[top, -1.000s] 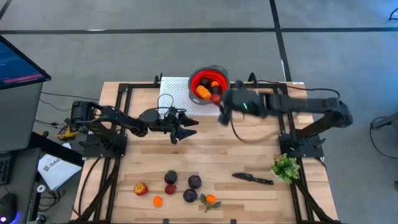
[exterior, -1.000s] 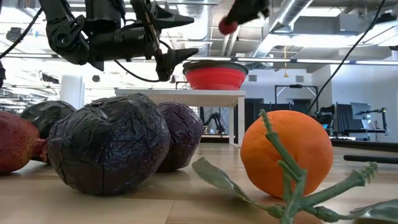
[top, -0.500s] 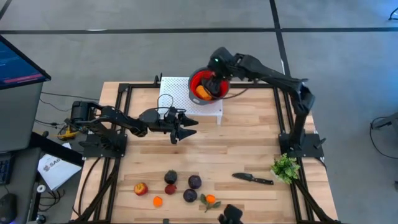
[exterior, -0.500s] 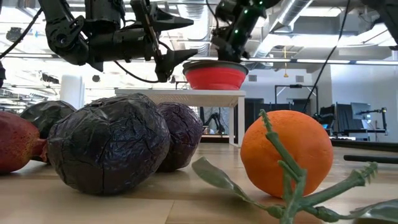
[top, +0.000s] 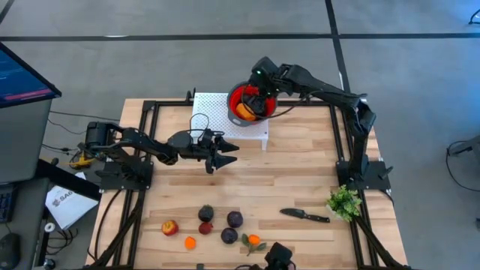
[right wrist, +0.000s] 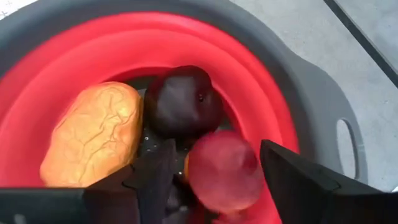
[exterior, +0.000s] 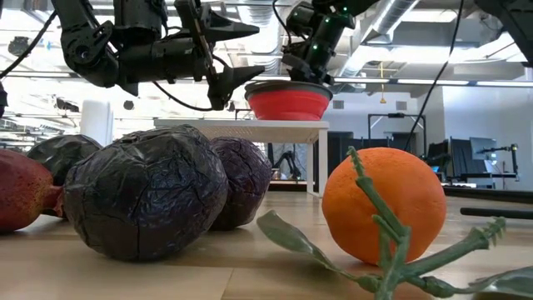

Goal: Pick & Place Fruit
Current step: Put the pomegranate into the red strainer on the shelf, then put the apple into the red strainer on the shelf

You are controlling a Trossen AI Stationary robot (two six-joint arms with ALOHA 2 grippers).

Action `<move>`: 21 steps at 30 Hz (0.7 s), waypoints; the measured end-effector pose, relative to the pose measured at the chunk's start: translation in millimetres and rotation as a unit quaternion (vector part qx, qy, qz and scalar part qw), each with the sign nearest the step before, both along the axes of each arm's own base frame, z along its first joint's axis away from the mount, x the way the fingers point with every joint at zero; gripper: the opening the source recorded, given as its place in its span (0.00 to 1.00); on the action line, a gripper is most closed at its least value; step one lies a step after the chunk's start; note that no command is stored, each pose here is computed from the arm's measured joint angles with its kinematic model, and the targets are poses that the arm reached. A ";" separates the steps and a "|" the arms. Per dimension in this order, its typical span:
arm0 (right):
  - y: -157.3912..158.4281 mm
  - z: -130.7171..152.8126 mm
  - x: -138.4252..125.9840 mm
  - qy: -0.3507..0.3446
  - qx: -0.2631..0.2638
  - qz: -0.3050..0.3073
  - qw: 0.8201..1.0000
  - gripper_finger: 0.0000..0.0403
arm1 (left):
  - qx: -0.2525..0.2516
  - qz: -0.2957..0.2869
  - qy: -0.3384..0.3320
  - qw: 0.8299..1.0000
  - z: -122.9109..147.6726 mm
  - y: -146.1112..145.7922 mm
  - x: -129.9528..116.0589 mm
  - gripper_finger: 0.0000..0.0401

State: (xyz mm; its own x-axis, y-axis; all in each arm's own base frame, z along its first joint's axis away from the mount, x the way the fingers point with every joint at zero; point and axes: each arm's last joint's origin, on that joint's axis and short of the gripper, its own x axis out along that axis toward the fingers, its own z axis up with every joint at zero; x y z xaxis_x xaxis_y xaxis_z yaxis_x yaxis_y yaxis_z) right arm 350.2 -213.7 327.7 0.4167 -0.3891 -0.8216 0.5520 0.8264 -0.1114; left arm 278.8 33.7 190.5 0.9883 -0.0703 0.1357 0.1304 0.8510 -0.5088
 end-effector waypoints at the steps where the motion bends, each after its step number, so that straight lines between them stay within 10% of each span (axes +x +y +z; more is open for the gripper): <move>1: -0.4 0.2 0.1 -0.001 -0.002 -0.001 1.000 0.59 | 0.000 0.000 0.000 1.000 0.0 0.0 0.0 0.74; 11: 13.5 38.9 -3.8 -0.057 -0.098 0.012 0.993 0.58 | -0.006 -0.007 0.001 1.000 0.0 -0.6 0.0 0.74; 21: 126.4 62.9 -29.9 -0.117 -0.153 0.140 0.971 0.41 | 0.024 -0.031 -0.001 0.999 4.0 -13.2 -1.1 0.74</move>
